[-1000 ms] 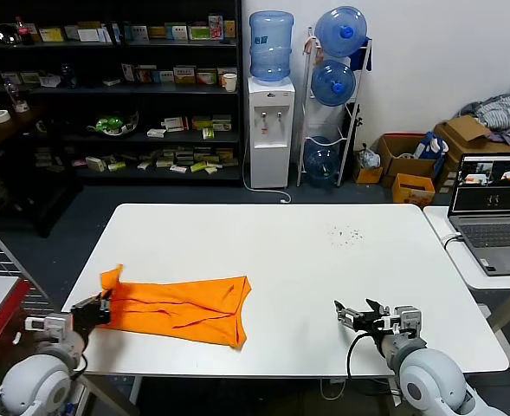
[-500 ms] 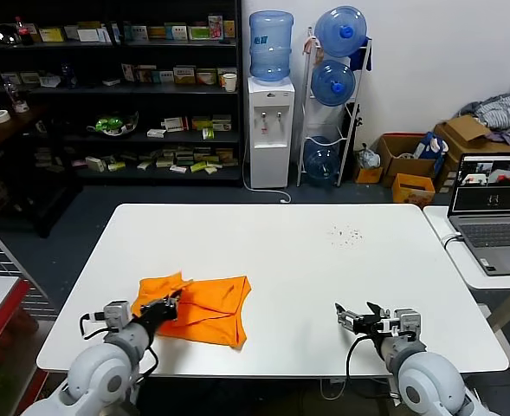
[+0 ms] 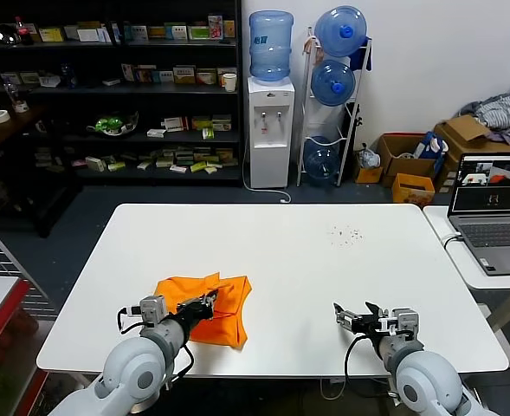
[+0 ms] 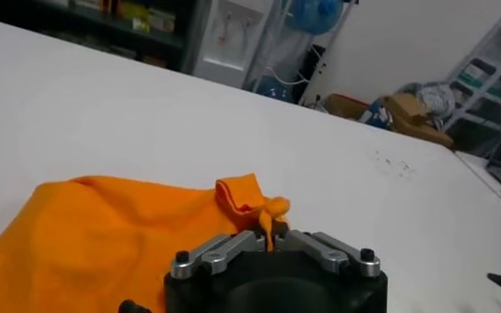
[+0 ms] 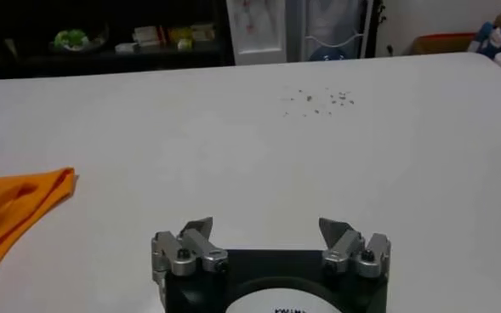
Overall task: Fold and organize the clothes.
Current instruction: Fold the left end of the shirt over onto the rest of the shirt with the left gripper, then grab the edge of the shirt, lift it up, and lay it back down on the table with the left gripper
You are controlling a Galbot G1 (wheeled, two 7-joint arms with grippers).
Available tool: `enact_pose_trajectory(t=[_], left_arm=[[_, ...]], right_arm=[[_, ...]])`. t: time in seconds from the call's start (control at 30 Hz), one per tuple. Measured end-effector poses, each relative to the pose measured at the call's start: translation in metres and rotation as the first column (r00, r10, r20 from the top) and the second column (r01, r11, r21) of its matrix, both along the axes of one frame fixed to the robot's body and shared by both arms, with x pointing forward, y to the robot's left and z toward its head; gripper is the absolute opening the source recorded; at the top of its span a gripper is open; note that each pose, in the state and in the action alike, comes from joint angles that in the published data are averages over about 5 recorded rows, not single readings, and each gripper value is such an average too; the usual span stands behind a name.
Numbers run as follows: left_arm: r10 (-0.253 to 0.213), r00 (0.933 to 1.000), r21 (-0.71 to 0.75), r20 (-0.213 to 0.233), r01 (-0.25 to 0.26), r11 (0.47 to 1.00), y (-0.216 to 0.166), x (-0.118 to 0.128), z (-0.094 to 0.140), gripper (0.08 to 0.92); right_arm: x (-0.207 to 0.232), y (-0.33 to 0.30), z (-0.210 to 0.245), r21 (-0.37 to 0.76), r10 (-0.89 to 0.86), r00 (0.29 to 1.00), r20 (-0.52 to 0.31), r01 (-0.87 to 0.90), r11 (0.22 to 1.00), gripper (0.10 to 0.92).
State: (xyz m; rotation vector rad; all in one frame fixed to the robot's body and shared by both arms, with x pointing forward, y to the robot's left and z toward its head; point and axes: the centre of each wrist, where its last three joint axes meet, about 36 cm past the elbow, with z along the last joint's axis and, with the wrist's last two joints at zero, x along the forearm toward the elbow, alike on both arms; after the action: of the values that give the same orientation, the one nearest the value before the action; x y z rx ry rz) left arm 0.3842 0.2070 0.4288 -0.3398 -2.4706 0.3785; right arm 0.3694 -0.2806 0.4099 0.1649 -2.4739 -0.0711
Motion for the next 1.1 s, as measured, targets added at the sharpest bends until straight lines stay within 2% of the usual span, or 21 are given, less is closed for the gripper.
enact_pose_trajectory(t=[0.2,0.3,0.77,0.97,1.1], left_arm=[[-0.026,0.9995,-0.012,-0.016,0.026,1.0,-0.008,-0.004,0.001,0.113],[-0.033,0.9993,-0.019,-0.019,0.033,0.999,-0.011,-0.004,0.0,0.15],[-0.038,0.9993,-0.04,0.001,0.038,0.998,-0.004,-0.006,0.012,0.549],[-0.028,0.9994,0.043,0.022,0.027,0.999,0.027,-0.003,0.006,0.722],[-0.043,0.9986,0.12,0.032,0.039,0.992,0.061,0.002,-0.003,0.803]], right_arm=[[0.0,0.0,-0.001,0.0,-0.001,1.0,-0.002,0.001,1.0,0.823],[0.0,0.0,-0.001,0.0,-0.002,1.0,-0.003,0.002,1.0,0.823],[0.002,0.002,-0.002,0.002,0.004,1.0,-0.005,-0.004,1.0,0.823],[0.001,0.004,-0.003,0.01,0.012,1.0,-0.004,-0.012,1.0,0.823],[0.001,0.005,-0.004,0.015,0.016,1.0,-0.003,-0.016,1.0,0.823]])
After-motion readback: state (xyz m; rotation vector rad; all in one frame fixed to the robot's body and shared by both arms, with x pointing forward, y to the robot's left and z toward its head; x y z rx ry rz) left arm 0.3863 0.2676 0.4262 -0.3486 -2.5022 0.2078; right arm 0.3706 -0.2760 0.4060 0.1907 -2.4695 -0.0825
